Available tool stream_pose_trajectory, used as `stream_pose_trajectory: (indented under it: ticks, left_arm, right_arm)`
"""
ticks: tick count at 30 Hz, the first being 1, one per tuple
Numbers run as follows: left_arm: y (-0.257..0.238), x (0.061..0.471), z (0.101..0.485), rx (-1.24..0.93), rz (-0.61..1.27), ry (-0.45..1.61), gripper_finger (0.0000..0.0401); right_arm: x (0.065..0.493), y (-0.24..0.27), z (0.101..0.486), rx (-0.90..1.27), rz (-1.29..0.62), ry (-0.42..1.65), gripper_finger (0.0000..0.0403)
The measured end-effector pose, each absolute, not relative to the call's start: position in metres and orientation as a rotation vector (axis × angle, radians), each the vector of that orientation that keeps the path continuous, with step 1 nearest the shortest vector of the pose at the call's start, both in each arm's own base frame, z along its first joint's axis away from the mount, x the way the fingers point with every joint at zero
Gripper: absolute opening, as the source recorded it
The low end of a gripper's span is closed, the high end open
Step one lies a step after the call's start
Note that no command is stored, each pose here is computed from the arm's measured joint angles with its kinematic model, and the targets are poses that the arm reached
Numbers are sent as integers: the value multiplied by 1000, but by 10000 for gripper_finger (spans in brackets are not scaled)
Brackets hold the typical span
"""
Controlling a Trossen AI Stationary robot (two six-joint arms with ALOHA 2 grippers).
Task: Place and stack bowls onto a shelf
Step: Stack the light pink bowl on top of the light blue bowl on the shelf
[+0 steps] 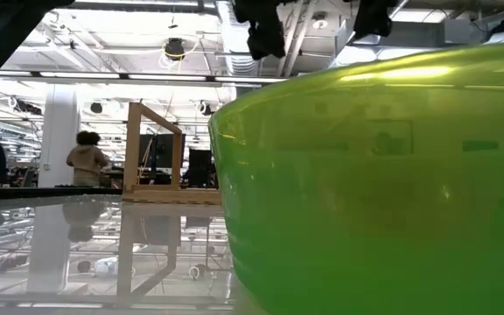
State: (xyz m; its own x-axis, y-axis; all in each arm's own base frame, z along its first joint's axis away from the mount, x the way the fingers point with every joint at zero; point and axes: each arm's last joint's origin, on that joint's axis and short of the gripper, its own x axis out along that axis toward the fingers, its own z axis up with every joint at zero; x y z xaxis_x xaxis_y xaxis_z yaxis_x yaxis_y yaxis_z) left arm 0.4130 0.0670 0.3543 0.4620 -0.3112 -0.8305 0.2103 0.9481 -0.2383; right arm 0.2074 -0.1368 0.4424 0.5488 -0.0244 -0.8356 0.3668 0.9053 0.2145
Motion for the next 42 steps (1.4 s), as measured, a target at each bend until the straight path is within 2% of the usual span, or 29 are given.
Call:
stream_pose_trajectory:
  ticks: [8, 14, 21, 27, 35, 42]
  left_arm:
    - [4, 427, 291, -141, -214, 1219, 198]
    - [-32, 438, 253, -182, -159, 1156, 198]
    - [-43, 452, 240, -242, 25, 978, 198]
    - [-47, 458, 226, -279, 35, 893, 198]
    - [-56, 452, 197, -304, 64, 891, 198]
    - [-68, 452, 194, -302, 37, 838, 199]
  right_arm:
    - [204, -141, 442, 392, -362, 995, 119]
    - [203, -139, 440, 399, -361, 1020, 119]
    - [199, -143, 440, 363, -348, 1038, 119]
    - [195, -147, 440, 371, -363, 1041, 119]
    - [192, -150, 439, 363, -365, 1046, 119]
    - [193, -149, 439, 356, -356, 1046, 119]
